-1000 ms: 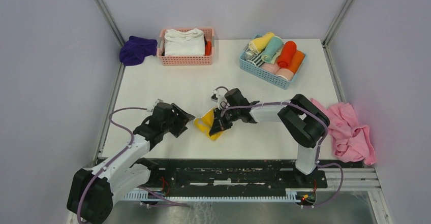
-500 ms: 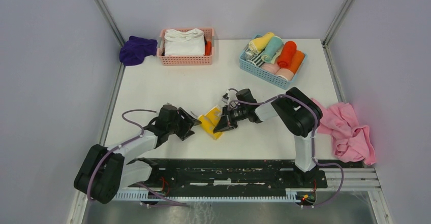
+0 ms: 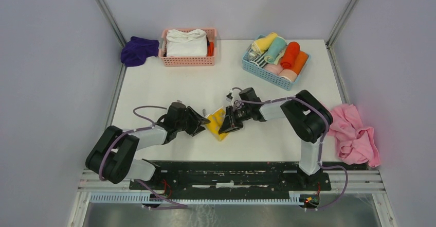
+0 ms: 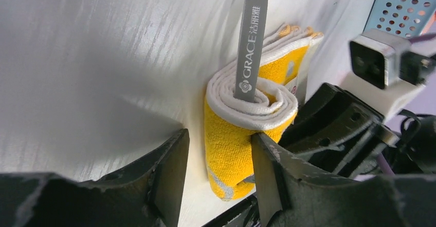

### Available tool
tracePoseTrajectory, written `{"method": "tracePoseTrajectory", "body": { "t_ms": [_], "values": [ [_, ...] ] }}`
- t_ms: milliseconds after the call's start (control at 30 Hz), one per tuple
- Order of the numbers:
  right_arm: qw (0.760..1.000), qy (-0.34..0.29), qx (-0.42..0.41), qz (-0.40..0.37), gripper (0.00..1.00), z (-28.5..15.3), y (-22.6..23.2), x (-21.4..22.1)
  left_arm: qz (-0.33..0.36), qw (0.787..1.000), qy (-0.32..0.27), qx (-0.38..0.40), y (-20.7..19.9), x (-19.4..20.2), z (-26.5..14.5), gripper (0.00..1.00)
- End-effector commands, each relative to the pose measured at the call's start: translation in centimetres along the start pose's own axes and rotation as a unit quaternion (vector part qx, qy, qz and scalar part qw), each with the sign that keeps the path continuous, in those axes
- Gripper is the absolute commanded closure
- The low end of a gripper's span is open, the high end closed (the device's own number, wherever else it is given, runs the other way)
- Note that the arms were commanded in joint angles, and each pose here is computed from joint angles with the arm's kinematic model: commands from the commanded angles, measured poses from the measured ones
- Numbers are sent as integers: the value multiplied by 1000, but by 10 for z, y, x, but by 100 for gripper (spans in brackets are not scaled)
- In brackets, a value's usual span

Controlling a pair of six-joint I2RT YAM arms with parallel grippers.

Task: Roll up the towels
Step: Roll the towel at the center of the board.

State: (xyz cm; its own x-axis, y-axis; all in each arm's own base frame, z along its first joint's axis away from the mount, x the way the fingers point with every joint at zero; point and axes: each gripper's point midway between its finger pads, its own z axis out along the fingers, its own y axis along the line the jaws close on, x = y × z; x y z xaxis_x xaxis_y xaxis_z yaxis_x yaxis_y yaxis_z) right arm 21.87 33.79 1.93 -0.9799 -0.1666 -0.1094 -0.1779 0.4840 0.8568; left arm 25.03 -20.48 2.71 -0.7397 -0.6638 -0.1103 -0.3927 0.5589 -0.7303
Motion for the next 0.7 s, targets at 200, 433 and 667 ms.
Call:
{"method": "tracePoseTrajectory", "body": {
  "t_ms": [200,433,667],
  "values": [
    [948,-74,234,-203,56,-53,17,-14,-26,994,-10,-109,51,6,9,49],
    [853,-130,347,-368,42,-67,56,-21,-23,993,-3,-117,48,7,13,50],
    [799,-120,391,-441,37,-44,62,-18,-22,993,-6,-118,47,6,12,50]
  ]
}}
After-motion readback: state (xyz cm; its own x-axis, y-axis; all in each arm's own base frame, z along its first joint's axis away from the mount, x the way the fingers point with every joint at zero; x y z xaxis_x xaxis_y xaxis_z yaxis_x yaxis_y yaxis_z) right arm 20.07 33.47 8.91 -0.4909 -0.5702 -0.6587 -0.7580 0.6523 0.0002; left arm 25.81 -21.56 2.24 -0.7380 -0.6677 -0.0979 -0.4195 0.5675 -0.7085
